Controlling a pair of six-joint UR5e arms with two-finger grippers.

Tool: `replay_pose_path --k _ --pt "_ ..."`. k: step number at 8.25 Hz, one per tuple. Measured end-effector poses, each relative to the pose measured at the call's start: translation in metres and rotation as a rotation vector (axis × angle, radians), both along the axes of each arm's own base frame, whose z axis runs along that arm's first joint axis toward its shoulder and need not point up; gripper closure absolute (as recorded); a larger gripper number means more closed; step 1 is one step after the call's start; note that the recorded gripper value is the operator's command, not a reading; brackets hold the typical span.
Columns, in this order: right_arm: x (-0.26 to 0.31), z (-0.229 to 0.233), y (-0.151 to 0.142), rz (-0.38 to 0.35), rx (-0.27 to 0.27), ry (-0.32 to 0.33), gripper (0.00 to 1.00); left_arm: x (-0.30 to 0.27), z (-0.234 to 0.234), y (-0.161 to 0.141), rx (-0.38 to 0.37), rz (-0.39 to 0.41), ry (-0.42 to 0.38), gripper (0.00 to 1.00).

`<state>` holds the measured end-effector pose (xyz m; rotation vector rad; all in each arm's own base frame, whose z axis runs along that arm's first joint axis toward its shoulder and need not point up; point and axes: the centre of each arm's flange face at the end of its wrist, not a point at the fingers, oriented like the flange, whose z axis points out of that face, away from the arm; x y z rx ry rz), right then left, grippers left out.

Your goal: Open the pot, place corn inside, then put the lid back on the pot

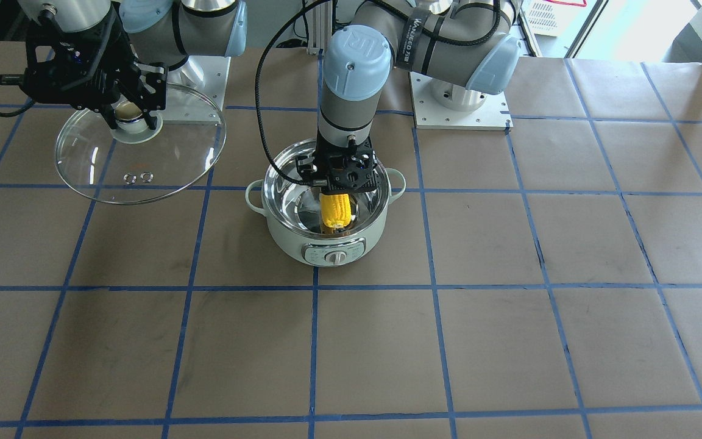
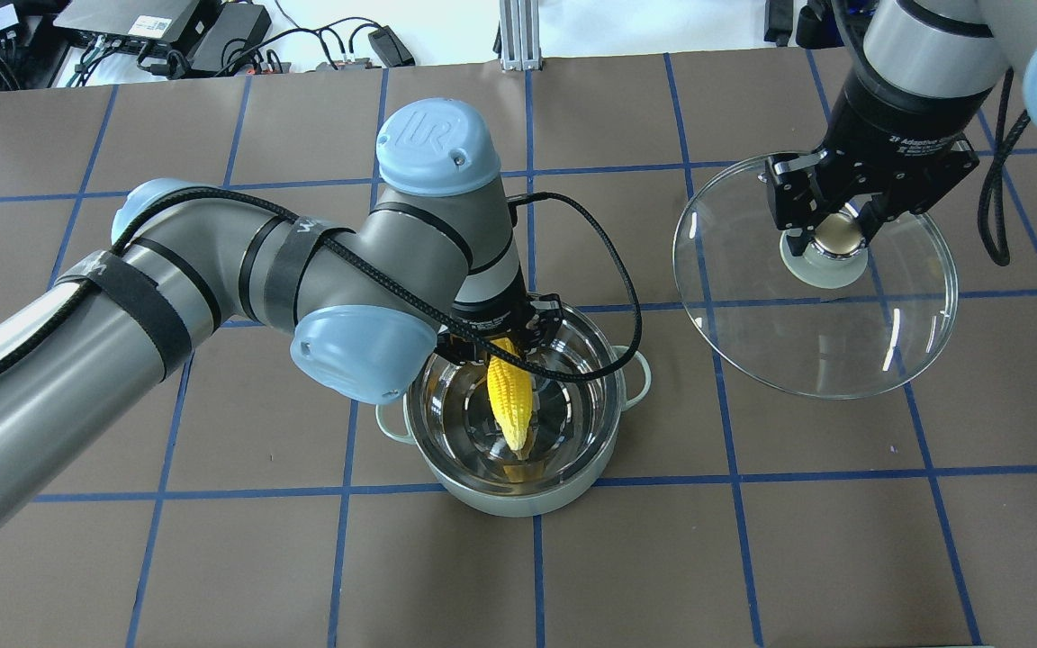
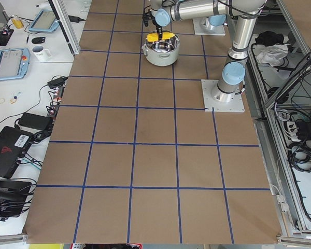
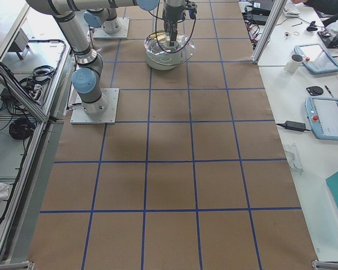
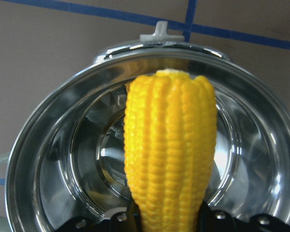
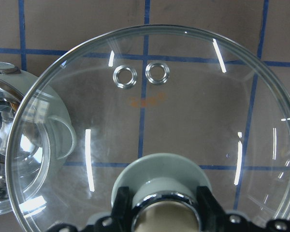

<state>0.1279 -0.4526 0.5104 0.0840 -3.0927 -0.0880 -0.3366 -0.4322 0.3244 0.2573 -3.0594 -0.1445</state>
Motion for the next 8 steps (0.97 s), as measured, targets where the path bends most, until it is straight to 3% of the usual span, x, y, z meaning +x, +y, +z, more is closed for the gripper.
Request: replay_pose_path --k 1,2,3,4,5,8 --pt "0.000 0.000 0.001 0.001 0.001 0.000 1.00 -0.005 -0.003 0.003 0.006 -0.005 -0.002 0.90" --pt "0.001 0.000 0.001 0.002 0.001 -0.001 1.00 -0.008 -0.008 0.004 0.016 -0.005 -0.006 0.65" --pt "0.001 0.000 0.001 0.002 0.002 -0.001 1.00 -0.010 -0.016 0.003 0.030 0.006 -0.014 0.50" --pt "0.001 0.000 0.001 0.002 0.002 -0.001 1.00 -0.011 -0.024 0.002 0.045 0.013 -0.023 0.13" --pt "0.001 0.000 0.001 0.002 0.002 -0.001 1.00 -0.012 -0.030 0.001 0.055 0.011 -0.028 0.01" --pt "0.001 -0.001 0.001 0.002 0.004 0.002 1.00 -0.013 -0.035 -0.001 0.060 0.013 -0.032 0.00"
